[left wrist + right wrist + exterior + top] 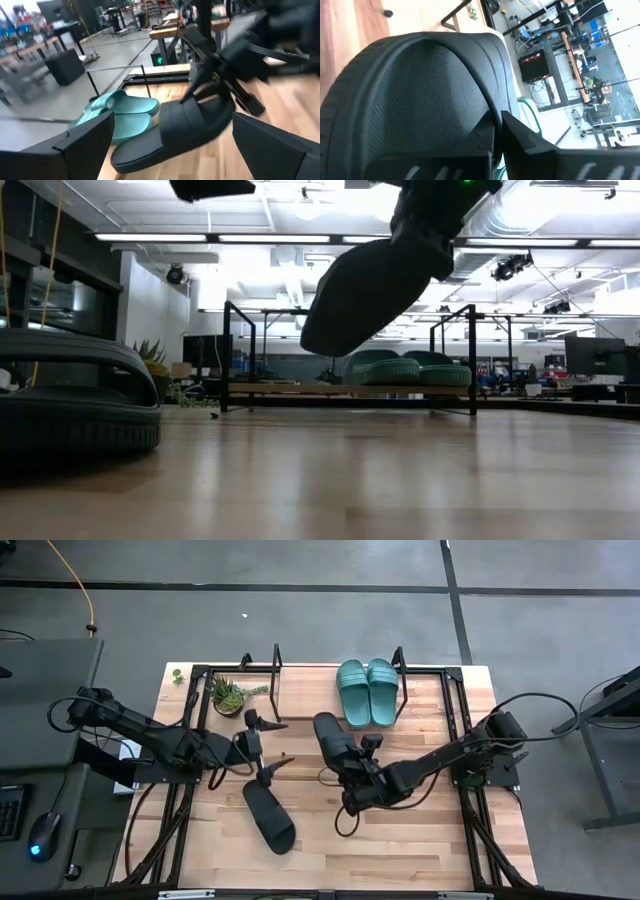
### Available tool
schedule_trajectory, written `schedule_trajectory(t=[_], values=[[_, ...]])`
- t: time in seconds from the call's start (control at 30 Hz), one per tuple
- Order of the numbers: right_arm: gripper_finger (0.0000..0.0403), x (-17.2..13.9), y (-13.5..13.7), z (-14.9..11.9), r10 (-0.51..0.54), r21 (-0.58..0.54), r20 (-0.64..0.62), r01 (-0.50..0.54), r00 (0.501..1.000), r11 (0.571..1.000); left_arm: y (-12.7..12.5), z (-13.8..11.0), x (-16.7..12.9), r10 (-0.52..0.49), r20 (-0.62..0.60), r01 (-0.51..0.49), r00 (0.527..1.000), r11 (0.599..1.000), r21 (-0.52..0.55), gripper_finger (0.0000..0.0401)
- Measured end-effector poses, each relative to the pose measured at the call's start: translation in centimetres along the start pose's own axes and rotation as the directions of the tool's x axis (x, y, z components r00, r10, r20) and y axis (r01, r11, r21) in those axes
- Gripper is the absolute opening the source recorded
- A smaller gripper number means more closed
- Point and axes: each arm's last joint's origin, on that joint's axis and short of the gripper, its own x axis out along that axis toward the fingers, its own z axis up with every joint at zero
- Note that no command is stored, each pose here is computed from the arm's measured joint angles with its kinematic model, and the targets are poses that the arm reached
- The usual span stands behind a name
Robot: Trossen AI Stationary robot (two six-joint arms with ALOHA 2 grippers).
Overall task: Pick and place slides into the shelf
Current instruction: Put the right black slide on the shelf
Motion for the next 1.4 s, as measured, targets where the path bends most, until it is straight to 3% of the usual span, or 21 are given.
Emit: schedule_trajectory(t=[0.17, 0.33, 0.43, 0.8, 1.03, 1.4], values=[[0.0, 1.0, -0.4, 0.0, 0.071, 0.021, -0.038, -0.071, 0.997, 0.997, -2.2, -0.3, 0.8, -0.002, -0.041, 0.012, 0.999, 0.975, 0.223, 0.0381], [0.0, 1.1, -0.4, 0.2, 0.108, 0.033, -0.04, -0.107, 0.993, 0.994, -4.3, -1.1, 2.1, -0.024, -0.093, 0.062, 0.995, 0.898, 0.436, 0.0381], [0.0, 0.8, -0.8, 0.8, 0.116, 0.053, -0.026, -0.115, 0.993, 0.992, -5.4, -1.3, 3.1, -0.022, -0.112, 0.076, 0.993, 0.86, 0.505, 0.0381], [0.0, -0.2, -1.8, 2.4, 0.119, 0.067, 0.027, -0.121, 0.992, 0.99, -8.2, 0.4, 6.5, -0.043, -0.124, 0.103, 0.991, 0.835, 0.541, 0.0381], [0.0, -0.2, -1.9, 2.6, 0.12, 0.073, 0.031, -0.122, 0.992, 0.99, -9.9, 0.2, 8.3, -0.064, -0.162, 0.148, 0.985, 0.794, 0.59, 0.0381], [0.0, -0.2, -1.8, 2.6, 0.13, 0.076, 0.032, -0.132, 0.991, 0.988, -10.7, -0.4, 9.4, 0.006, -0.187, 0.121, 0.982, 0.742, 0.66, 0.0363]])
